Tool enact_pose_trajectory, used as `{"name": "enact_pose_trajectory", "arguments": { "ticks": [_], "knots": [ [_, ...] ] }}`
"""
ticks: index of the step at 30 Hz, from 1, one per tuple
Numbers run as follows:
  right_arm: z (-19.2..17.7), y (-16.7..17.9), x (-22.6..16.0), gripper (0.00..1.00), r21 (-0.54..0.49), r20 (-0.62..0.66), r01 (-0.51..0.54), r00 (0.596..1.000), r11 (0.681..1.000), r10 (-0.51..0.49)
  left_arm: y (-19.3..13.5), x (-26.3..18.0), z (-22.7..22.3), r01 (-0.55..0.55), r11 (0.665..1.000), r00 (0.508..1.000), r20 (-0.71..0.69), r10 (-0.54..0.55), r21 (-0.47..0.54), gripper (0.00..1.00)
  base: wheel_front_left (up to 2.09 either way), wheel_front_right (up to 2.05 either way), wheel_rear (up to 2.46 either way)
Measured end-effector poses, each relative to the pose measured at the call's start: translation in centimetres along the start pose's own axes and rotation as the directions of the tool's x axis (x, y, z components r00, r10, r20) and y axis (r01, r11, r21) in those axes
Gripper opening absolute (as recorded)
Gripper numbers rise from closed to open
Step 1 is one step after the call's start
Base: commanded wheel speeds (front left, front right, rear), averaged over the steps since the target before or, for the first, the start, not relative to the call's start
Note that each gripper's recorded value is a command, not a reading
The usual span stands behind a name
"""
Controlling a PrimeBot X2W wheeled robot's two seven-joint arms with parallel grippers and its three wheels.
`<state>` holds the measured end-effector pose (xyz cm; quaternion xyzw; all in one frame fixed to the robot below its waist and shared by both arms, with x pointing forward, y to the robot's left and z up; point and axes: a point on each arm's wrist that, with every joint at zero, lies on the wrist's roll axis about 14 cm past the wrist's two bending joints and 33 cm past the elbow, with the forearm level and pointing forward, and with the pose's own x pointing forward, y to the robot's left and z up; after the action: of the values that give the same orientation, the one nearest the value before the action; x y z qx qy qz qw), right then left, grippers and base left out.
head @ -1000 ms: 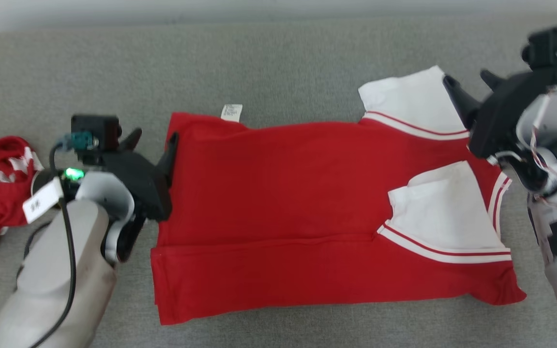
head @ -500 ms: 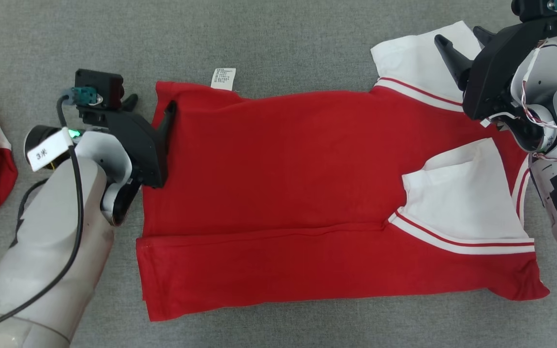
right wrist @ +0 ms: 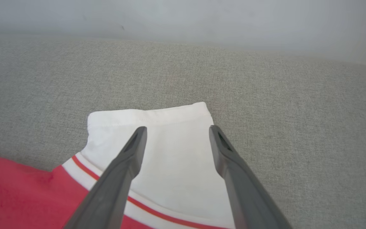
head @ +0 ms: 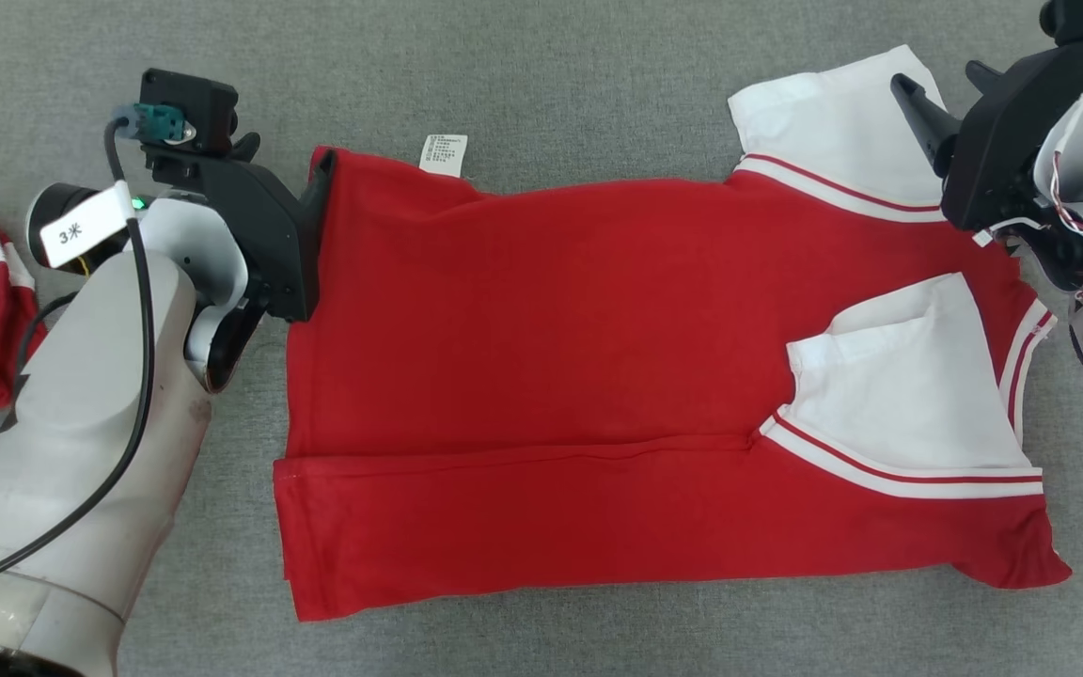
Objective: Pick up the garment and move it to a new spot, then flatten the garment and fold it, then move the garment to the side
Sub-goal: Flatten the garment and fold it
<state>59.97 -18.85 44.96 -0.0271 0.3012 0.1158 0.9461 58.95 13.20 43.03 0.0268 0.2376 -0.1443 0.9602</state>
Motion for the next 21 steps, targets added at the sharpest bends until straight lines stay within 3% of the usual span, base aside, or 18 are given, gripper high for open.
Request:
{"name": "enact_pose_trajectory", "arguments": {
  "ticks": [10, 21],
  "knots": [
    [1.5, -0.4, -0.5, 1.0, -0.006, 0.027, 0.011, 1.0, 1.0, -0.011, -0.8, -0.1, 0.5, 0.022, 1.0, 1.0, -0.022, -0.022, -0.003, 1.0, 0.0, 0.0, 0.0],
    [-0.7, -1.4, 1.2, 1.0, -0.027, -0.057, 0.04, 0.997, 0.999, -0.041, -0.4, 1.3, -2.7, 0.02, 1.0, 0.994, -0.103, -0.022, -0.021, 1.0, 0.0, 0.0, 0.0]
  ]
}}
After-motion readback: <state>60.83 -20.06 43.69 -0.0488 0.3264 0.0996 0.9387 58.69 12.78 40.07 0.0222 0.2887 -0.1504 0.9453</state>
